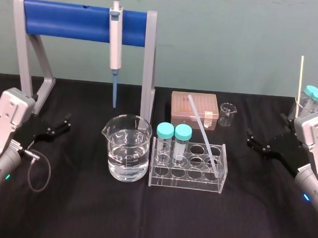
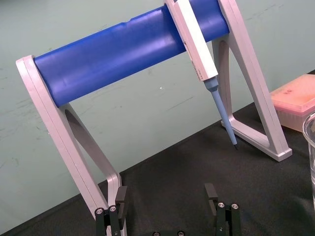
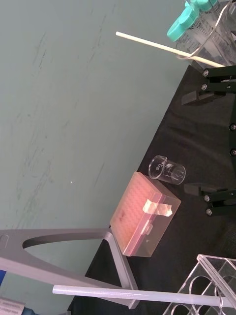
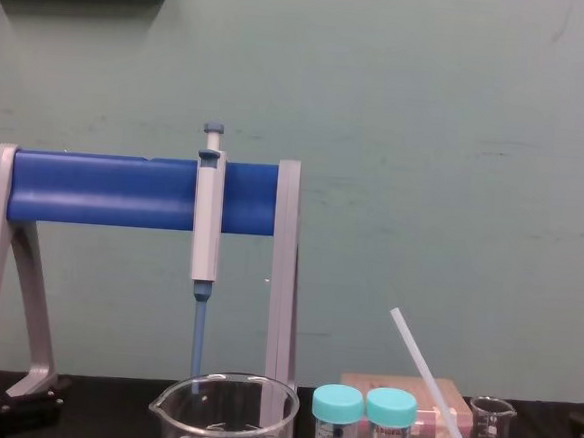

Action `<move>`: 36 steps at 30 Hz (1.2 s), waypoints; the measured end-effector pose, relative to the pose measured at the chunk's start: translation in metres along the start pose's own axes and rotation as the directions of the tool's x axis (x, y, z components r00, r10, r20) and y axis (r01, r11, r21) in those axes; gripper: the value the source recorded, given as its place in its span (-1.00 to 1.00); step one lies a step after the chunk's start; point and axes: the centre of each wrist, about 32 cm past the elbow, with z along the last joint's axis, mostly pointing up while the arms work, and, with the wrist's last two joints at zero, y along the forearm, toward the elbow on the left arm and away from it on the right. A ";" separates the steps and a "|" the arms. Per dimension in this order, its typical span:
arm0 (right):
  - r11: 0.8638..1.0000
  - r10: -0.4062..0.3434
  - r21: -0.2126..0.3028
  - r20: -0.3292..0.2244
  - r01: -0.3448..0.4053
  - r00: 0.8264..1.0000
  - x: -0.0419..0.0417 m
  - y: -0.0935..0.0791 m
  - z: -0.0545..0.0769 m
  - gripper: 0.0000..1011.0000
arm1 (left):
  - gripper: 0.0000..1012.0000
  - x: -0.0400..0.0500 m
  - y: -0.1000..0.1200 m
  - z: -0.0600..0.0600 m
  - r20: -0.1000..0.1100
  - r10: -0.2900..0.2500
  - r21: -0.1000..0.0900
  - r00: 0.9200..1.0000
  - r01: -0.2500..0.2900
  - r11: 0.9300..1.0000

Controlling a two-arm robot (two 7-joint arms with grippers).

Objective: Pick up the stirring rod with one hand, then place it down.

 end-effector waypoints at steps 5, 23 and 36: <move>1.000 0.000 0.000 0.000 0.000 1.000 0.0000 0.000 0.000 0.98 | 0.98 0.0000 0.000 0.000 0.000 0.000 0.000 1.000 0.000 1.000; 1.000 0.000 0.000 0.000 0.000 1.000 0.0000 0.000 0.000 0.98 | 0.98 0.0000 0.000 0.000 0.000 0.000 0.000 1.000 0.000 1.000; 1.000 0.000 0.000 0.000 0.000 1.000 0.0000 0.000 0.000 0.98 | 0.98 0.0000 0.000 0.000 0.000 0.000 0.000 1.000 0.000 1.000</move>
